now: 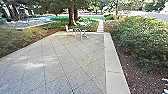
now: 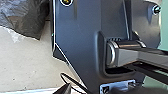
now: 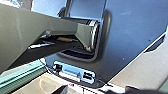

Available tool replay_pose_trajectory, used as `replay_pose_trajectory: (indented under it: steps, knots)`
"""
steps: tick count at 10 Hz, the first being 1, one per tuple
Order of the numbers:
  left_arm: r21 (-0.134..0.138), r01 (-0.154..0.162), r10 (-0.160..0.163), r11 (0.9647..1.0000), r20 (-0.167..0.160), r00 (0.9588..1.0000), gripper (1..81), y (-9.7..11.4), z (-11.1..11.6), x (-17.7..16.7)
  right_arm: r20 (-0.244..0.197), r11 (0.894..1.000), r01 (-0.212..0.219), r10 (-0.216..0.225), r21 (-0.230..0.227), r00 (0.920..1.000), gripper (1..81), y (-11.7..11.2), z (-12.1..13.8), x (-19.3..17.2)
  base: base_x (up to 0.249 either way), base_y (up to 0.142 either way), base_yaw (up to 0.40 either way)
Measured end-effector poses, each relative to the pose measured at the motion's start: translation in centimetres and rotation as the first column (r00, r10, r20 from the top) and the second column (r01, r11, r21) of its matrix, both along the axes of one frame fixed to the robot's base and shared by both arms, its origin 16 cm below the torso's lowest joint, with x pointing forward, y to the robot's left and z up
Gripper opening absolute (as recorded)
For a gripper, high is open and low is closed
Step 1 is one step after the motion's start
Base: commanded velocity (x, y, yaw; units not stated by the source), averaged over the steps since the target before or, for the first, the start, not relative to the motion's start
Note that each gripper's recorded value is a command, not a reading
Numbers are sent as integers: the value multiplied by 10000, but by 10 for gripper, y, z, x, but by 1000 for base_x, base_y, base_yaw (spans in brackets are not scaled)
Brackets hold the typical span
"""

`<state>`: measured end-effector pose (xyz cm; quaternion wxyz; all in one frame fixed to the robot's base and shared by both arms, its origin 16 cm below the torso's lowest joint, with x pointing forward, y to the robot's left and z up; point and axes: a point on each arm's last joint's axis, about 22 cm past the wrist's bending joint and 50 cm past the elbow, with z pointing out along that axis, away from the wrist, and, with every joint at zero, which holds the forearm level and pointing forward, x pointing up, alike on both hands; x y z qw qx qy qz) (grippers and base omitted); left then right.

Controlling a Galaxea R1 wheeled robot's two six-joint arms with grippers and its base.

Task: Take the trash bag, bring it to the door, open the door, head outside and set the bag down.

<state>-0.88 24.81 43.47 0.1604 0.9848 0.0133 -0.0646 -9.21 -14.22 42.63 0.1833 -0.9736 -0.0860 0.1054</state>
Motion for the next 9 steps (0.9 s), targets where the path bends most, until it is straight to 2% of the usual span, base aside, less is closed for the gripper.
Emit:
replay_pose_trajectory:
  steps: [2, 3, 4, 5, 7, 9]
  knots:
    - [-215, 237, -221, 9995, 717, 9972, 811, -28, -2, -10, 585, 10000, -25, 25, 2, 9983, 811, 0, -2, 21, 0, 0, 0]
    - [-301, 322, -292, 9990, 957, 9950, 811, -39, -2, -10, 832, 10000, -42, 41, 6, 9965, 811, 0, -2, 30, 0, 0, 0]
    - [-305, 289, -255, 9991, 1083, 9938, 811, -43, -3, -13, 883, 10000, -16, 16, -1, 9961, 811, 0, -2, 31, 0, 0, 0]
    - [-222, 224, -196, 9995, 1195, 9926, 811, -43, -5, -18, 939, 10000, -54, 53, 14, 9956, 811, 0, -2, 33, 0, 0, 0]
    - [100, -103, 85, 9999, 1717, 9851, 811, -45, -11, -24, 959, 10000, -34, 32, 16, 9954, 811, 0, -2, 32, 0, 0, 0]
    - [183, -352, 305, 9992, 2140, 9764, 811, -67, -13, -27, 1495, 9999, 22, -36, 99, 9888, 811, 1, -3, 37, 0, 0, 0]
